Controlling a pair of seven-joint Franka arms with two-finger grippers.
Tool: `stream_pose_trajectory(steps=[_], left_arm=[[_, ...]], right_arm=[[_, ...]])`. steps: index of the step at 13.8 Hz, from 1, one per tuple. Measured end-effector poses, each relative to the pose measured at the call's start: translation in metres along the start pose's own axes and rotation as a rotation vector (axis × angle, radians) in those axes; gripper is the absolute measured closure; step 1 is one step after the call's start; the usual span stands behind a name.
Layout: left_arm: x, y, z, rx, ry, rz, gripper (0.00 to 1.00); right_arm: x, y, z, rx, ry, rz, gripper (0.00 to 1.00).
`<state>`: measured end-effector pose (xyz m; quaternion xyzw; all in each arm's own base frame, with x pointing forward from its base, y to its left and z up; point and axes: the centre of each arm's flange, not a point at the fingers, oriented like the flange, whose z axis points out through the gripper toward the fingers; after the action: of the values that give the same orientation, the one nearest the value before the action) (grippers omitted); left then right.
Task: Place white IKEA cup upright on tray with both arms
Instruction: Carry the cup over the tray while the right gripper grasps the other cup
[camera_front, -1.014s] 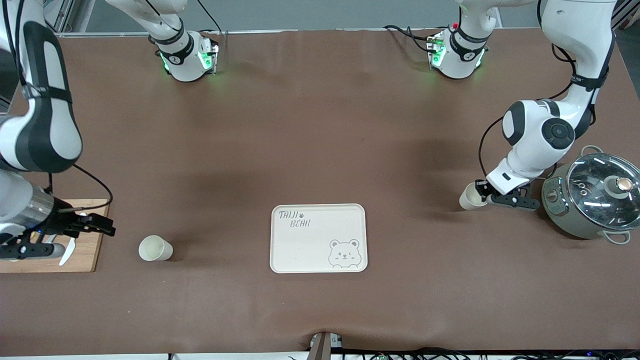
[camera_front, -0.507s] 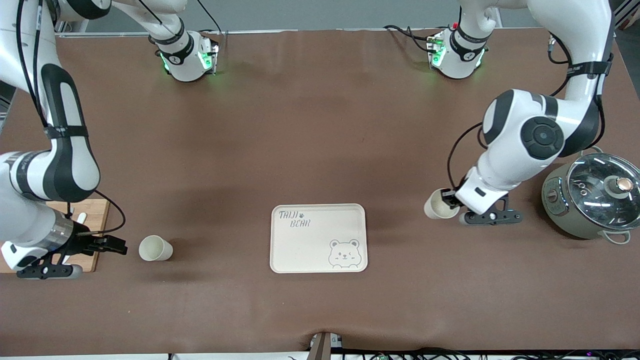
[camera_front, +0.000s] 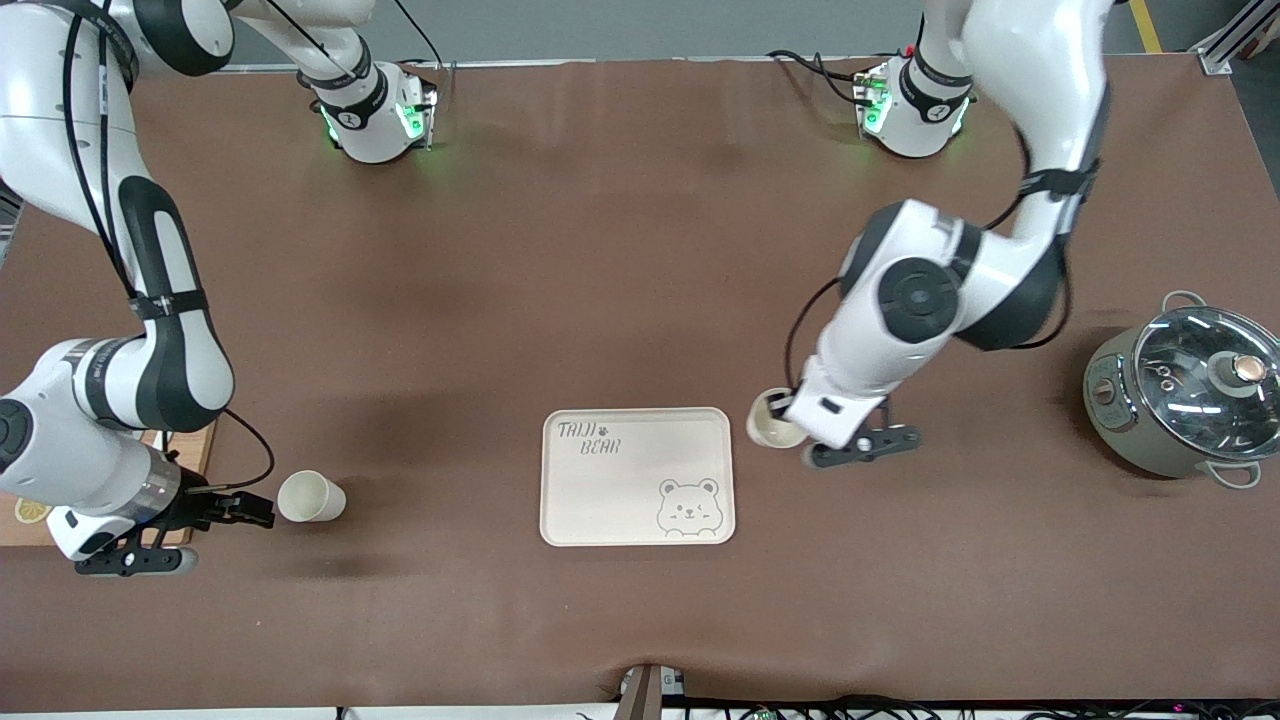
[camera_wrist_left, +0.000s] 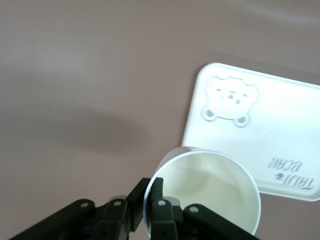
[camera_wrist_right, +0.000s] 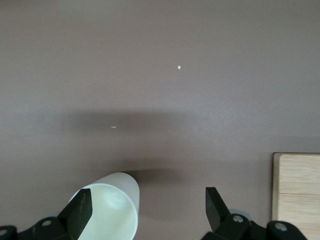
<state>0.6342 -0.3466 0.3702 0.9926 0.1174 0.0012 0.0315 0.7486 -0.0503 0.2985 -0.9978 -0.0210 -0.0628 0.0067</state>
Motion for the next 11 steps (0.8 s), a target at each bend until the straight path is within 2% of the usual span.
stream_pose_trajectory(steps=[2,7,11], left_arm=[[-0.006,0.030,0.031,-0.004,0.033,-0.018,0.92],[-0.005,0.059,0.091,-0.035,0.181,-0.012,0.92],[-0.002,0.063,0.109,-0.058,0.207,-0.007,0.92]], right_arm=[[-0.001,0.001,0.002,-0.020,-0.009,-0.014,0.00],[-0.007,-0.001,0.023,-0.014,-0.050,-0.026,0.00],[-0.013,-0.002,0.051,-0.005,-0.085,-0.026,0.00]])
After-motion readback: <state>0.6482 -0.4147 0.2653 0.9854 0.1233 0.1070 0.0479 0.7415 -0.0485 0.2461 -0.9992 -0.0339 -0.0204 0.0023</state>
